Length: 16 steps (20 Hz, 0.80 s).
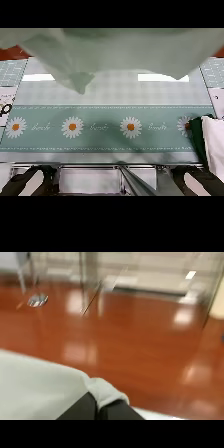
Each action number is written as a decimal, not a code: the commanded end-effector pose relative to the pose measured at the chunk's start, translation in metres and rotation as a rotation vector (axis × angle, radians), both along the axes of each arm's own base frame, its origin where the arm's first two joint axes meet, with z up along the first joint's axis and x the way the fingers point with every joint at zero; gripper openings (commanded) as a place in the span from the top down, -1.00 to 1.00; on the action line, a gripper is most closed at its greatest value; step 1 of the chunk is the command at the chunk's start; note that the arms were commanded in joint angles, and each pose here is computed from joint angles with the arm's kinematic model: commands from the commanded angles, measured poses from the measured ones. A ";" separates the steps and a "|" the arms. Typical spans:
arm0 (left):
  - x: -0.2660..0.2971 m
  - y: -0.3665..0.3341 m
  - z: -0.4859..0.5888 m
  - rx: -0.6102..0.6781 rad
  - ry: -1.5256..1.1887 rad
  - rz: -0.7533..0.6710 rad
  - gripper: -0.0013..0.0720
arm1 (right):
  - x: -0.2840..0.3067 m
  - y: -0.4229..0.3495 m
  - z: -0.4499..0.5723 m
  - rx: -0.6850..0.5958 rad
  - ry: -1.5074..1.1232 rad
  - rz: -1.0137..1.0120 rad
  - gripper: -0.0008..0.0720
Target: Fold the shirts.
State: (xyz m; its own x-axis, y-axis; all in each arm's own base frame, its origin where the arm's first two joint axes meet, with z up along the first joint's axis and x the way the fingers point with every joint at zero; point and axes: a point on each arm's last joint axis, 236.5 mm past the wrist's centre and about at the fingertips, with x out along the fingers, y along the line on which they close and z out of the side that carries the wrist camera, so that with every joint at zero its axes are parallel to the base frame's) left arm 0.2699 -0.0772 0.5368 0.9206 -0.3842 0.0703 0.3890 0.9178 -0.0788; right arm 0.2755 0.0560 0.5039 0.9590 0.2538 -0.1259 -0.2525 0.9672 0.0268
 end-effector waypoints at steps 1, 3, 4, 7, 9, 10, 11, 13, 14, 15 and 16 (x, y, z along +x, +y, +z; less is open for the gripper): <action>-0.076 0.019 0.035 0.073 -0.149 0.196 0.91 | -0.073 -0.021 0.033 -0.045 -0.139 -0.116 0.92; -0.113 0.027 0.037 0.118 -0.181 0.281 0.91 | -0.100 -0.024 0.032 -0.049 -0.144 -0.140 0.92; -0.128 0.031 0.035 0.120 -0.183 0.310 0.91 | -0.109 -0.023 0.028 -0.048 -0.133 -0.139 0.92; -0.159 0.038 0.015 0.118 -0.146 0.333 0.91 | -0.124 -0.022 0.004 -0.034 -0.044 -0.136 0.92; -0.157 0.045 -0.021 0.091 -0.021 0.334 0.91 | -0.121 -0.021 -0.025 -0.020 0.062 -0.134 0.92; -0.150 0.045 -0.041 0.084 0.054 0.326 0.91 | -0.116 -0.020 -0.040 -0.012 0.117 -0.126 0.92; -0.140 0.046 -0.065 0.073 0.145 0.321 0.91 | -0.107 -0.016 -0.059 -0.009 0.185 -0.105 0.92; -0.109 0.050 -0.109 0.071 0.296 0.315 0.91 | -0.082 -0.009 -0.096 0.004 0.303 -0.068 0.92; -0.089 0.052 -0.131 0.060 0.365 0.312 0.91 | -0.065 -0.008 -0.115 0.014 0.353 -0.057 0.92; -0.066 0.054 -0.158 0.048 0.443 0.303 0.91 | -0.046 -0.007 -0.137 0.024 0.407 -0.050 0.92; -0.043 0.055 -0.186 0.039 0.512 0.294 0.91 | -0.027 -0.007 -0.161 0.034 0.462 -0.044 0.92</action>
State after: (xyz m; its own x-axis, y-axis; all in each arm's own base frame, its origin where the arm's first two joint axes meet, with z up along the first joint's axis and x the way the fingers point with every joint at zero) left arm 0.1863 -0.0272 0.4200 0.9648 -0.0904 -0.2471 0.0705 0.9936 -0.0885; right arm 0.2125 0.0435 0.3993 0.8875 0.1850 -0.4221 -0.1582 0.9825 0.0980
